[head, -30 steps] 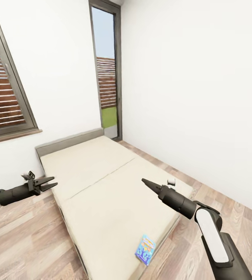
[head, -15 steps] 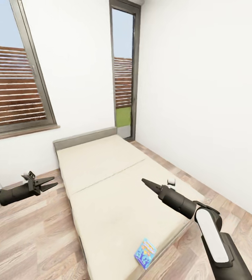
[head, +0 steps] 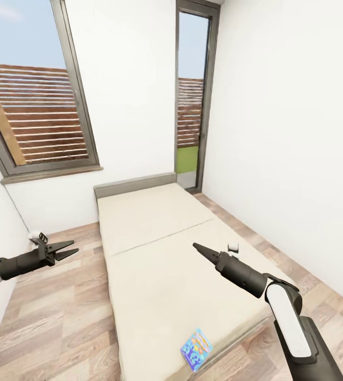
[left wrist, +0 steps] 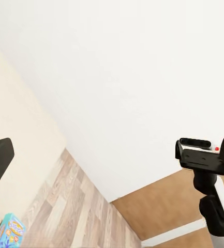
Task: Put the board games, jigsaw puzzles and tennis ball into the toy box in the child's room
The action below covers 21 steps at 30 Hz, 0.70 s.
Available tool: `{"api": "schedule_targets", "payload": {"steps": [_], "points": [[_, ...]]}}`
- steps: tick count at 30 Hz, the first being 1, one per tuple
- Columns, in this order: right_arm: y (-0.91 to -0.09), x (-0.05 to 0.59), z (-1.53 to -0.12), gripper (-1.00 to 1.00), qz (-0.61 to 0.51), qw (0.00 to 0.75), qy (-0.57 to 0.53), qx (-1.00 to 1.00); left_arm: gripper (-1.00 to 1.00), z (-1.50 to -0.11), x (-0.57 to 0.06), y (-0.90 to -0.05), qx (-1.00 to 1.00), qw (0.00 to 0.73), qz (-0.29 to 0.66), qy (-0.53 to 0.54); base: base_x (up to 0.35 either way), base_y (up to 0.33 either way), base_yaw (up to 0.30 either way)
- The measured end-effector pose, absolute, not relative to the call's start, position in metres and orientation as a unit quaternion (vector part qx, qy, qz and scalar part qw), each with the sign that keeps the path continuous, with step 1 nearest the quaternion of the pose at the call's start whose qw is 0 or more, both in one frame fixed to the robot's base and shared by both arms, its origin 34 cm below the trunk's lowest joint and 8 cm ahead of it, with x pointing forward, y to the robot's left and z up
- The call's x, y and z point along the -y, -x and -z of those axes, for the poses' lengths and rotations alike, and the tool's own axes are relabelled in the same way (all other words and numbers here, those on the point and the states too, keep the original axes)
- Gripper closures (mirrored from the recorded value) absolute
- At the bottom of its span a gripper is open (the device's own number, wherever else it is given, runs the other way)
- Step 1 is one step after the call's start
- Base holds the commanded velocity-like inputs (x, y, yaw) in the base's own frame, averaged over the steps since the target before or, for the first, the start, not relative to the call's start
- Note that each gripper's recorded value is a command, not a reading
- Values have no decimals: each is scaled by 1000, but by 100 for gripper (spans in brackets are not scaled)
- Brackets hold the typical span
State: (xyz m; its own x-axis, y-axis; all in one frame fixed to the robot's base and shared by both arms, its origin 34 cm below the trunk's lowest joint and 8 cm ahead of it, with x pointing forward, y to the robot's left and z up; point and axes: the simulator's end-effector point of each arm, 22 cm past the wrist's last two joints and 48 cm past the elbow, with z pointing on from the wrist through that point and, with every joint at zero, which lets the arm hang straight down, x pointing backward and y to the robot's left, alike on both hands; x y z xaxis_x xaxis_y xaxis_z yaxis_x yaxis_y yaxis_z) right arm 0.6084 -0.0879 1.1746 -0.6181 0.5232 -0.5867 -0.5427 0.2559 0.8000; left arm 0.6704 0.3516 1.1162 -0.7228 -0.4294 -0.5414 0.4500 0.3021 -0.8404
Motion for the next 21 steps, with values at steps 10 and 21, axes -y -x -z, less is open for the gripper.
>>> {"api": "schedule_targets", "payload": {"steps": [10, 21], "points": [[-608, 88, -1175, -100, -610, 437, 7, -661, -100, -1116, -352, -670, -716, 372, 591, -7, 0, -260, 288], [-608, 88, -1175, -100, -610, 437, 7, -661, -100, -1116, -352, -670, -716, 372, 591, -7, 0, -261, 288]]}}
